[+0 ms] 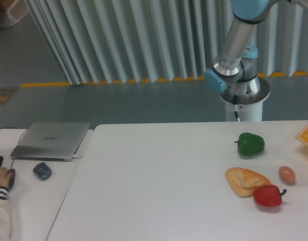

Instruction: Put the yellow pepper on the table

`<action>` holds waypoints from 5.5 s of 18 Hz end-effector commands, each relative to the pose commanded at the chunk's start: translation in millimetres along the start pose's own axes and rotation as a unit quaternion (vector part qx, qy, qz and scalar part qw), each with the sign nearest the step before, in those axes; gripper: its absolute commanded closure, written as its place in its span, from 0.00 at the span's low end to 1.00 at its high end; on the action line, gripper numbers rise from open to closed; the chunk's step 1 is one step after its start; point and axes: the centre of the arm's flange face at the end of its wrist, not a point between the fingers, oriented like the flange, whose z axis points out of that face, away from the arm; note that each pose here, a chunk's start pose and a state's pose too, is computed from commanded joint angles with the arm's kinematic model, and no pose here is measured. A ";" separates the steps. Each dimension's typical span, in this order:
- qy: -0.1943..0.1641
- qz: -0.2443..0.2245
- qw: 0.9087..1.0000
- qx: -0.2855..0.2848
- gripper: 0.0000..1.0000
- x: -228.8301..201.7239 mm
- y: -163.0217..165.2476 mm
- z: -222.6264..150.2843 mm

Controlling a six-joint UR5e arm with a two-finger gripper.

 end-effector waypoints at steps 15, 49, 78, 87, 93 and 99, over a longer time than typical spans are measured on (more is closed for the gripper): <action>0.007 0.002 1.000 -0.003 0.51 -4.6 -0.2 9.0; 0.084 -0.080 0.990 0.080 0.50 211.2 -270.6 -99.4; 0.018 -0.051 0.998 0.027 0.19 351.8 -367.0 -50.0; -0.006 -0.026 1.000 0.003 0.09 378.3 -378.4 -39.4; -0.014 -0.036 0.999 0.016 0.00 359.9 -366.3 -65.0; -0.038 0.115 0.993 0.015 0.00 316.4 -332.8 -105.8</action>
